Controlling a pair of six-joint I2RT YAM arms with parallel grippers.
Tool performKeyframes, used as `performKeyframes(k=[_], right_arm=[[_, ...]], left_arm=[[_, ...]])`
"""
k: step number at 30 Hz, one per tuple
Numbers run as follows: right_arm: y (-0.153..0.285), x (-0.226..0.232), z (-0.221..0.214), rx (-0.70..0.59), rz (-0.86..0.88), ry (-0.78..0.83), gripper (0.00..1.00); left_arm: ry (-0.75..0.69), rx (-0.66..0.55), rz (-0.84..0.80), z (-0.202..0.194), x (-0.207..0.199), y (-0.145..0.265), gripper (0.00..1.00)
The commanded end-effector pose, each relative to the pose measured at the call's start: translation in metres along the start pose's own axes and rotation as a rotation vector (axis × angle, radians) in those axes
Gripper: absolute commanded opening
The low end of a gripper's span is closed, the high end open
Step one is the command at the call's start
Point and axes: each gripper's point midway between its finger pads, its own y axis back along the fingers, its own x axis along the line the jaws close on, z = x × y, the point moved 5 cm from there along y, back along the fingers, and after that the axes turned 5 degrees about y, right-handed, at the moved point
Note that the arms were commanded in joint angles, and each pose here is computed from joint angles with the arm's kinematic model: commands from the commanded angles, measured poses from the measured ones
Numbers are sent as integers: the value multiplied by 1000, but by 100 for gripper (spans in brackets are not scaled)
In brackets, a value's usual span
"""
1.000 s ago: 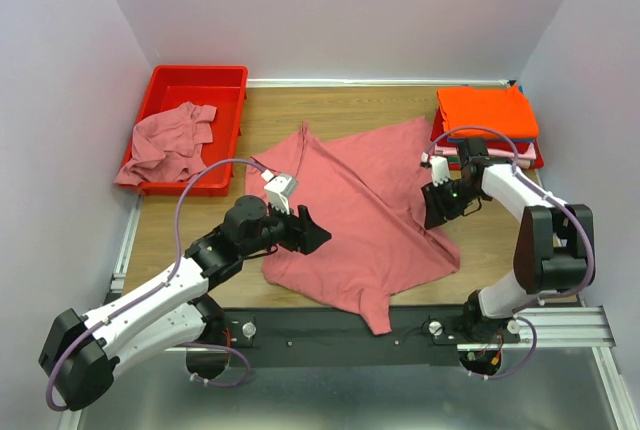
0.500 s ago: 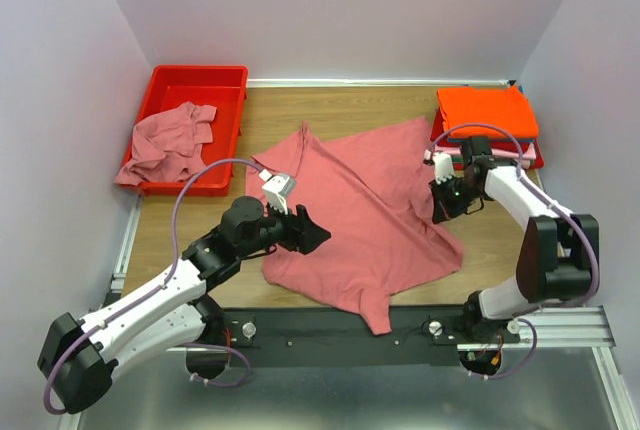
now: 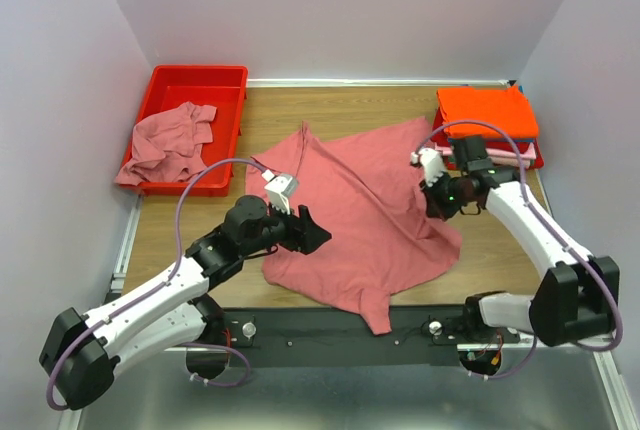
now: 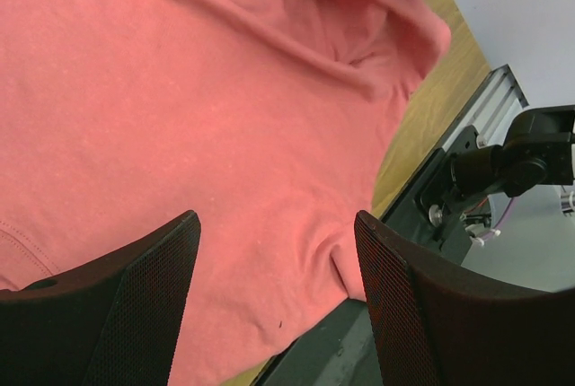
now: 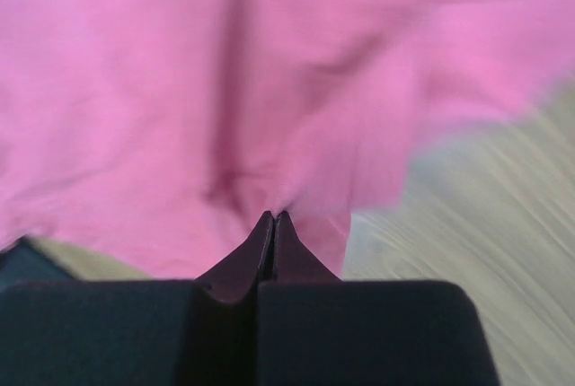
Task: Fold and stack the t-shirts
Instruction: Flatten the tshirt out
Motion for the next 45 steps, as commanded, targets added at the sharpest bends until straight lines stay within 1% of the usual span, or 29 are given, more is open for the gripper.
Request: performKeyframes(k=[1,3,4,5,6,9,10,14,15,16,20,21,23,24,26,29,30,32,33,35,36,40,42,45], right_arm=[[-25,37,3,11,214,66,1],[-30,46,9,8,280,84,2],[-35,53,15,17,317,120,4],[-38,59,16,28,348,131,8],[-43,71,19,43,409,151,14],[-45,82,25,39,495,143,17],[-44,80,27,37,487,144,18],[-34,70,35,17,413,146,40],[-32,66,35,11,396,131,41],[-30,62,36,3,385,114,46],[-16,39,36,-53,324,10,48],[-13,28,31,-48,283,-37,48],[-12,17,22,-20,227,-83,47],[-13,11,13,21,179,-114,47],[-13,7,4,56,142,-144,47],[-7,5,6,57,125,-168,47],[-6,5,5,65,138,-158,47],[-5,7,-1,135,177,-152,47],[-4,7,-5,162,199,-96,47],[6,14,-11,214,263,-59,48],[10,14,-12,213,260,-30,48],[22,4,-30,290,175,131,48],[20,8,-45,329,207,188,48],[15,17,-55,341,271,206,47]], left_arm=[[-29,-39,-5,11,-5,-2,77],[-26,-41,-3,11,-4,-2,77],[-24,-43,-2,11,-4,-2,77],[-21,-41,-1,10,-3,-3,77],[-21,-41,-3,11,-4,-3,77],[-19,-39,2,12,-4,-5,77],[-18,-39,7,11,-3,-5,77],[-14,-44,6,12,-3,-5,77],[-14,-43,7,12,-3,-5,77],[-15,-43,7,12,-3,-5,77],[-26,-37,14,11,-2,-6,77],[-29,-39,17,12,-2,-5,77],[-33,-37,22,12,-1,-4,77],[-34,-40,24,12,-1,-3,77],[-36,-45,20,12,-2,-1,77],[-41,-48,20,13,-2,-1,77],[-43,-47,16,13,-2,-1,77],[-42,-43,16,13,-2,-1,77],[-45,-43,13,13,-3,-1,77],[-46,-48,14,13,-3,0,77],[-47,-50,12,14,-3,0,77],[-43,-51,8,13,-3,0,77],[-44,-47,5,12,-3,-1,77],[-43,-43,6,13,-3,-3,77]])
